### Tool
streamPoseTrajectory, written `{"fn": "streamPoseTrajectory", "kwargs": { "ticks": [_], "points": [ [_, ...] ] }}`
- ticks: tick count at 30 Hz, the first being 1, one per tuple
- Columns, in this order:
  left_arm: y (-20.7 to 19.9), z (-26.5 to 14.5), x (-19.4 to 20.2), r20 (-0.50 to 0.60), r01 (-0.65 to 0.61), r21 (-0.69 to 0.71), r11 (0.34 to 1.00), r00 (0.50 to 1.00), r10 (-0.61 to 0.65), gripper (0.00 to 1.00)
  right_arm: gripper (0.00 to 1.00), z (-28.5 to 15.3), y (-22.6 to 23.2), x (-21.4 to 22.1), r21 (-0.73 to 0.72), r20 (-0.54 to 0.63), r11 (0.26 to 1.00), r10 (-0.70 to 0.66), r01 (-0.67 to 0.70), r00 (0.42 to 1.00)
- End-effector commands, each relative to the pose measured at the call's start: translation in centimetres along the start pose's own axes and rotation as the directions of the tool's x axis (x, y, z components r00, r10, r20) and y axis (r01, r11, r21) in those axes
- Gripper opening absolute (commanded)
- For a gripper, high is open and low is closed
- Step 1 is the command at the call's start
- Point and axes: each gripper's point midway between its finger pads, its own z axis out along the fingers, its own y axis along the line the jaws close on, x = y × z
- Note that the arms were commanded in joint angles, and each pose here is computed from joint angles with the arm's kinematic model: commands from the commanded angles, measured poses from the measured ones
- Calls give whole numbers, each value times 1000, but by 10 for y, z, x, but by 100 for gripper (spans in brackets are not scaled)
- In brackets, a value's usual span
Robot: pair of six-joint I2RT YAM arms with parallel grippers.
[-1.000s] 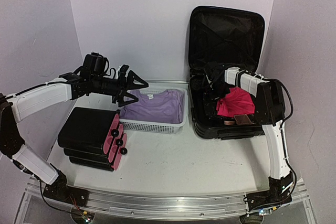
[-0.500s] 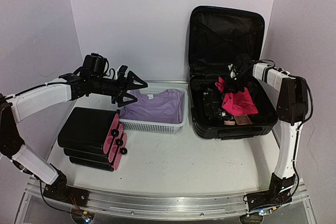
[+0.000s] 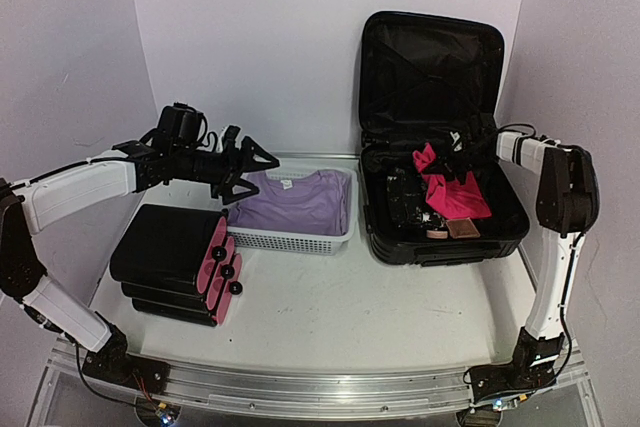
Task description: Open, take out, and arrange the luggage
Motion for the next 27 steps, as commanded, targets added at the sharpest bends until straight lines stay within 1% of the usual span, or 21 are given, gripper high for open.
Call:
{"fn": "streamPoseTrajectory", "kwargs": {
  "ticks": [1, 7, 11, 18, 23, 27],
  "points": [
    [-8, -9, -14, 52, -41, 12, 999, 998, 40, 90, 0, -34, 60, -5, -165, 40, 986, 3, 4, 999],
    [1, -15, -17, 62, -44, -8, 999, 997, 44, 90, 0, -45, 78, 11, -197, 22, 980, 18, -13, 1000],
    [5, -21, -18, 75, -56, -22, 998, 996, 57, 90, 0, -40, 90, 26, -198, -9, 979, 46, -47, 999],
    [3, -29, -18, 87, -82, -24, 996, 993, 84, 90, 0, -12, 120, 56, -159, -52, 983, 81, -88, 995],
    [7, -39, -13, 99, -101, -37, 994, 990, 104, 90, 0, 13, 137, 70, -114, -39, 987, 112, -116, 993],
    [11, -48, -8, 111, -120, -67, 990, 986, 127, 90, 0, 34, 158, 77, -102, -8, 989, 102, -102, 995]
  ]
}}
